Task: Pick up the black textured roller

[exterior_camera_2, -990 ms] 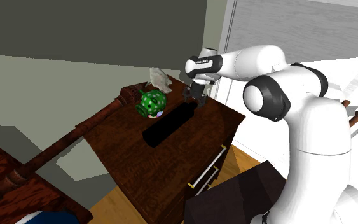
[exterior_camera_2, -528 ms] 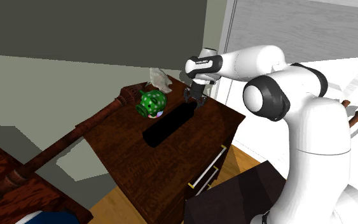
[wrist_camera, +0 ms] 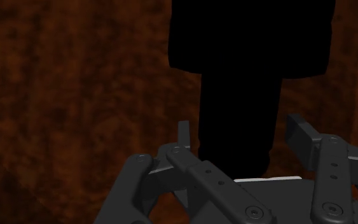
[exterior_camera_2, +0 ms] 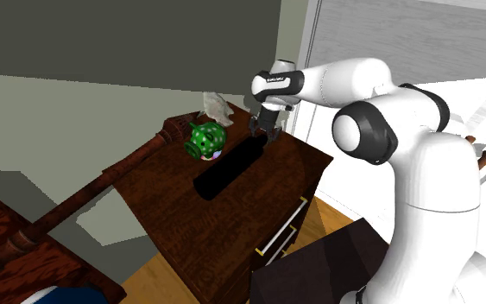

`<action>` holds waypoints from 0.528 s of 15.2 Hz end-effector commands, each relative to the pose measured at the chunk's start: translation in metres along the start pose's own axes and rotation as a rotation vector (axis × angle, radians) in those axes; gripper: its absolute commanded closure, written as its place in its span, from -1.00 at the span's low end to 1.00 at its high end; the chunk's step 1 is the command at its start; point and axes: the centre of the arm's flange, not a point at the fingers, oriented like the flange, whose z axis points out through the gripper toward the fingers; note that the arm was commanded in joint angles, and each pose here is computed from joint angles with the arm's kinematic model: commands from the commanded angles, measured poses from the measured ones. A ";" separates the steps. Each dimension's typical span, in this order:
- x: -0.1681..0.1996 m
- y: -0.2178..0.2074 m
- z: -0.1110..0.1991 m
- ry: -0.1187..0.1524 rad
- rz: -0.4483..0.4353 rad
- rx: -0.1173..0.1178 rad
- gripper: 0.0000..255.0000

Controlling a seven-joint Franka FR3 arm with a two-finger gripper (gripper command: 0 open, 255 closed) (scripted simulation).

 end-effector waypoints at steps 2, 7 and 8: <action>-0.003 -0.001 -0.016 0.002 0.000 0.001 1.00; -0.011 -0.003 -0.041 0.002 0.000 0.001 1.00; -0.012 -0.004 -0.046 0.002 0.000 0.001 1.00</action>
